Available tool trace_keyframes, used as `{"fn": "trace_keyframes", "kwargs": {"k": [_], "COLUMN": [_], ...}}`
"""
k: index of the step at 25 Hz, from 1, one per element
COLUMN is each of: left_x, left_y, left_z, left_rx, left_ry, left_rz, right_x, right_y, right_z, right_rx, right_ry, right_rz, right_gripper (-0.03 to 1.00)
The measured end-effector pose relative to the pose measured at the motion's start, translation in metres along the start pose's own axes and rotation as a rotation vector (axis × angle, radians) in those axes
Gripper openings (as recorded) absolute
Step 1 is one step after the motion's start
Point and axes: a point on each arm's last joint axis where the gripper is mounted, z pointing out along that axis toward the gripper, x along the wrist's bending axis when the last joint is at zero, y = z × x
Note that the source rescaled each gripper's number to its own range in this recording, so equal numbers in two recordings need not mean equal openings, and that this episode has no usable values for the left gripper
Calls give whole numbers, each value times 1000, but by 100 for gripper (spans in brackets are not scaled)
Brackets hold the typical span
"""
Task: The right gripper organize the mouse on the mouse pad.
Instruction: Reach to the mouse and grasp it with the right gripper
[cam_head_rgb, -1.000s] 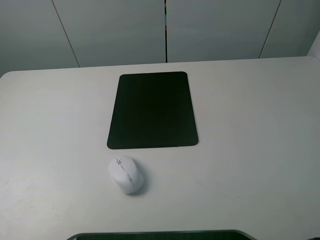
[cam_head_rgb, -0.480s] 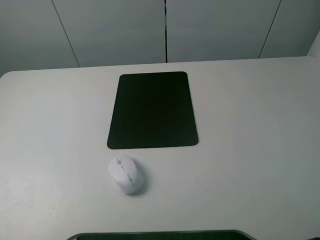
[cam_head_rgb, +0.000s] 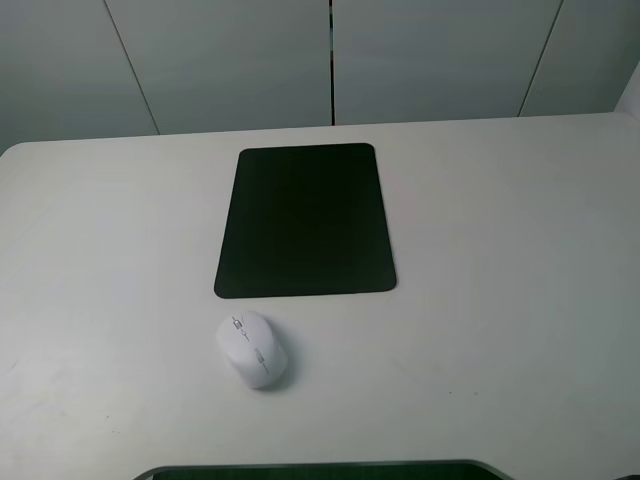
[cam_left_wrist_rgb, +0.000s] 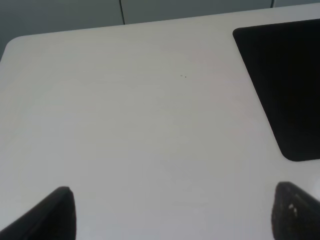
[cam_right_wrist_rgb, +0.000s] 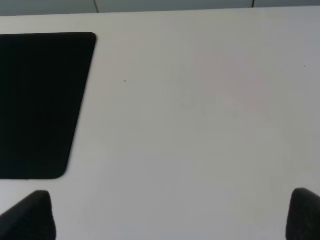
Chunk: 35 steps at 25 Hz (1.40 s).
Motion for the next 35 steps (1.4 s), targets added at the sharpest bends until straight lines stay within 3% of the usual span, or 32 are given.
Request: {"fn": "trace_keyframes", "kwargs": {"k": [5,12,22,35], "left_x": [0,0,0,0], "left_y": [0,0,0,0], "left_z": [0,0,0,0], "left_rx": [0,0,0,0], "left_ry": [0,0,0,0], "left_rz": [0,0,0,0], "right_x": [6,36,106,171], "right_y": [42,45,28,-18], "right_z": [36,88,137,171], "right_rx": [144,440,589,735], "right_ry": [60,181,326,371], "right_rz": [61,36,-184,-338], "right_gripper": [100,100,100,100]}}
